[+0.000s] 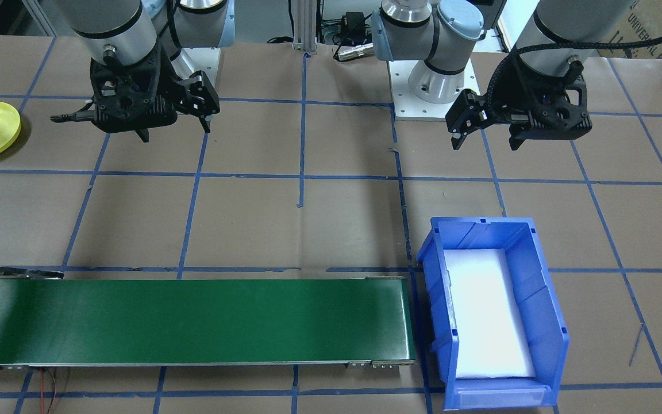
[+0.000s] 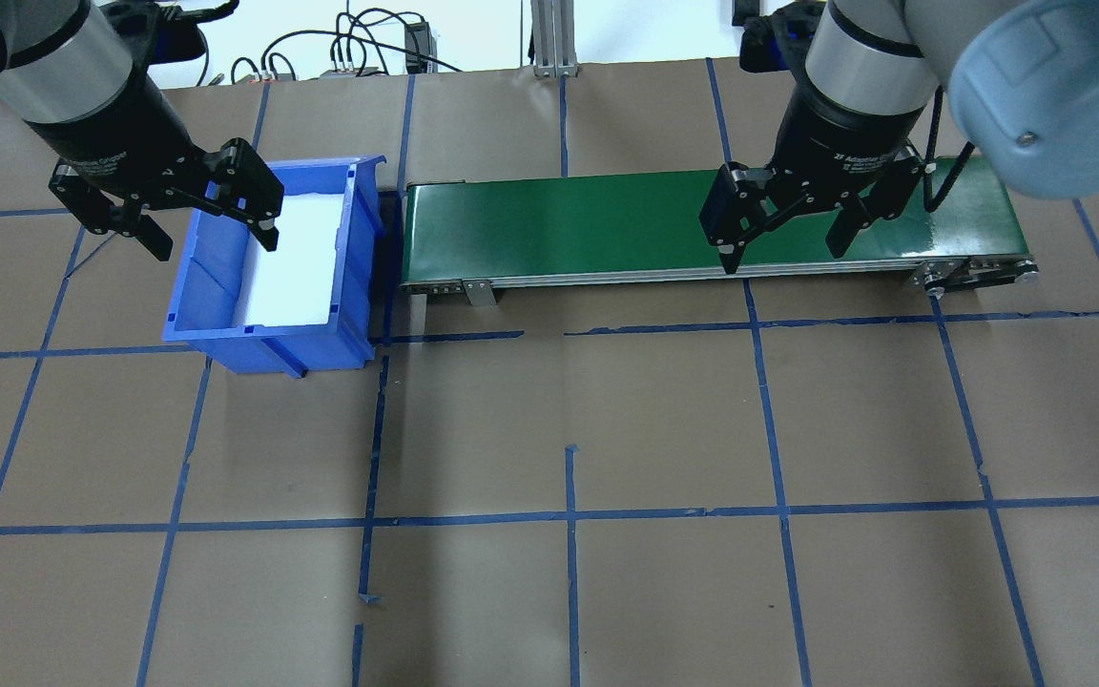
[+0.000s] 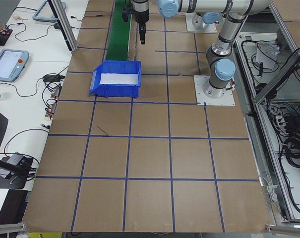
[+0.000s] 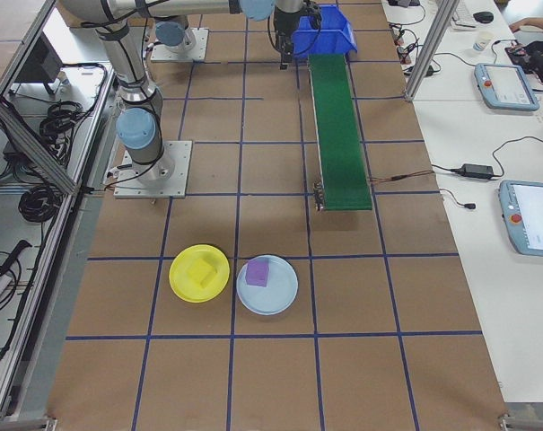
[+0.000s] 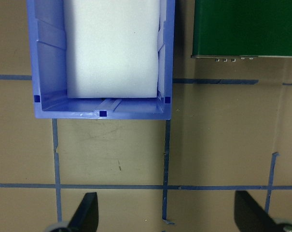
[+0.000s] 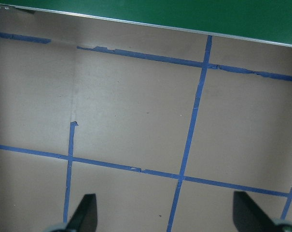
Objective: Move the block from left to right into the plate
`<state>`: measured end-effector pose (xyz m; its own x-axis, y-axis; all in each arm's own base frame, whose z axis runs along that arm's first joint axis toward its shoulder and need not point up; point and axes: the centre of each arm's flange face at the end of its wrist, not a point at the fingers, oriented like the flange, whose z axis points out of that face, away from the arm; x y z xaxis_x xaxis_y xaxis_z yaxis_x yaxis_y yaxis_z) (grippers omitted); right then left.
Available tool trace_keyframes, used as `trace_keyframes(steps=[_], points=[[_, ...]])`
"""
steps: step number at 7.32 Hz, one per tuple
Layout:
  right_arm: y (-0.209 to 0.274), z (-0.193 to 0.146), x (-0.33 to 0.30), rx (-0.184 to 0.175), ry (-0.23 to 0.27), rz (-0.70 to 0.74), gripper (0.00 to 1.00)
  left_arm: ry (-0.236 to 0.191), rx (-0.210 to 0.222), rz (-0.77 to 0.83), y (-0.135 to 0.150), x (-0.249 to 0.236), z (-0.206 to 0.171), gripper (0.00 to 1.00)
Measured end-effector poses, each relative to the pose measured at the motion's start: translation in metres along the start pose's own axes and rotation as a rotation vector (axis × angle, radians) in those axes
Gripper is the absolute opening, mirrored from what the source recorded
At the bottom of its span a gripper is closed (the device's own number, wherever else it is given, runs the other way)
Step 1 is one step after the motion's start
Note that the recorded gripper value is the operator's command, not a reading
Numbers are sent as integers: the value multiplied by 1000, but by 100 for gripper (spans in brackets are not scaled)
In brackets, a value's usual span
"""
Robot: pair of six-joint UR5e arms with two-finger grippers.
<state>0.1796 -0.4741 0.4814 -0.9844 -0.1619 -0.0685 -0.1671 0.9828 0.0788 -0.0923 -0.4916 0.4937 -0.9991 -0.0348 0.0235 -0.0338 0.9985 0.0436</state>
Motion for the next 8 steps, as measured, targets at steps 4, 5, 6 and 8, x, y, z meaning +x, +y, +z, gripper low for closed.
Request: trace_keyframes(steps=[4, 5, 6, 8], points=[[1, 2, -1, -5, -1, 0, 100, 4, 0, -1, 0, 0, 1, 100], [1, 2, 0, -6, 1, 1, 100, 5, 0, -2, 0, 0, 1, 100], [0, 3, 3, -9, 22, 3, 100, 6, 0, -2, 0, 0, 1, 100], [0, 3, 13, -14, 79, 12, 100, 6, 0, -2, 0, 0, 1, 100]])
